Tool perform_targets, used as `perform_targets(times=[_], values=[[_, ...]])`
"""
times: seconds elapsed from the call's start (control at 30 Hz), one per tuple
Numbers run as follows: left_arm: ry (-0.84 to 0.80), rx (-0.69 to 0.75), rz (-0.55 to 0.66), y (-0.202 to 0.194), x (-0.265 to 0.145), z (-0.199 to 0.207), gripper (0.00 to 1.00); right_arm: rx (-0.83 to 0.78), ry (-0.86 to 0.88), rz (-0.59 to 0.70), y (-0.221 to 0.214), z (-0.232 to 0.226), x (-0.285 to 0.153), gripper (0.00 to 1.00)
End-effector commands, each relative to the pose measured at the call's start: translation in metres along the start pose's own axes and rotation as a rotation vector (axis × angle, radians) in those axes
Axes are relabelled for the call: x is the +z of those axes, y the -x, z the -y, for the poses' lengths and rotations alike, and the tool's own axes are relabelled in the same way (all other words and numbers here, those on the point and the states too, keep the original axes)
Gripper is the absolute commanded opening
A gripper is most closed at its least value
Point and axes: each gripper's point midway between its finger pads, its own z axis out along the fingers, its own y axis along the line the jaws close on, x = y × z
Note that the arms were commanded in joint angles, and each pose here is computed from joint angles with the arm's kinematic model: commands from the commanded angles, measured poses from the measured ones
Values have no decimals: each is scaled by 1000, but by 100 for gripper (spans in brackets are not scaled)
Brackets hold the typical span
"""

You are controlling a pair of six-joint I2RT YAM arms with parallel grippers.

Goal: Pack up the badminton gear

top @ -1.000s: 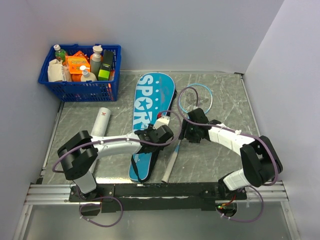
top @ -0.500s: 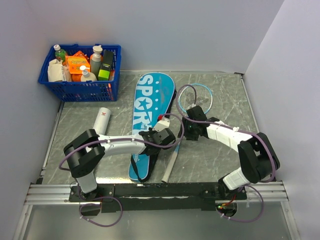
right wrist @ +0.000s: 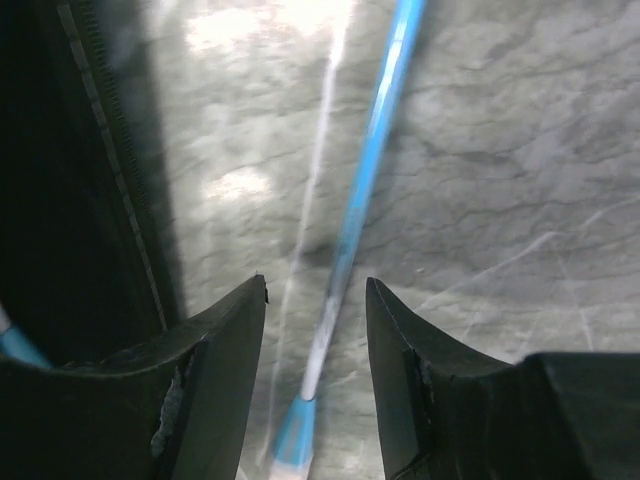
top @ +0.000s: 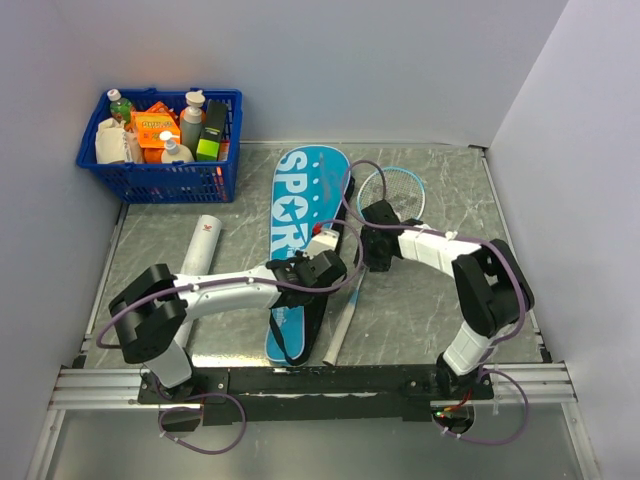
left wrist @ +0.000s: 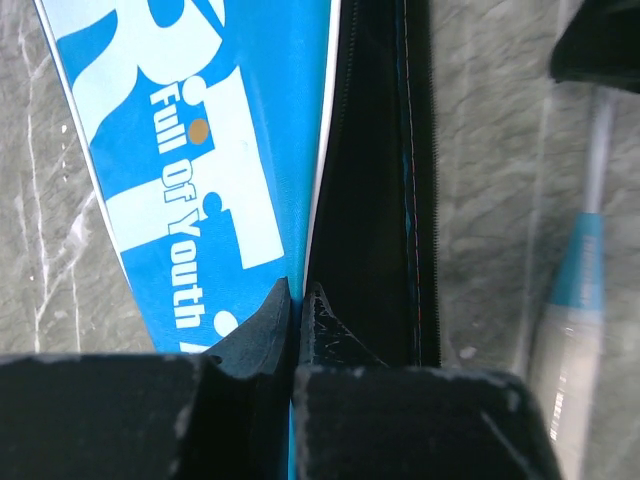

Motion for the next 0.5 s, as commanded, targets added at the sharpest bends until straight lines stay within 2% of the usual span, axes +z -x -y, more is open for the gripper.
perform_targets(times=[0.0, 0.1, 0.23, 0.33, 0.47], values=[[-75, -80, 67, 24, -16, 11, 1, 34, -79, 26, 15, 7, 1, 52], [-73, -86, 77, 23, -16, 9, 1, 54, -113, 32, 17, 12, 4, 51], [-75, -102, 91, 23, -17, 5, 1, 58, -142, 11, 16, 14, 11, 46], [-83, -117, 105, 26, -18, 2, 1, 58, -169, -7, 15, 16, 15, 34], [-89, -149, 117, 29, -17, -7, 1, 55, -179, -17, 16, 17, 17, 13]])
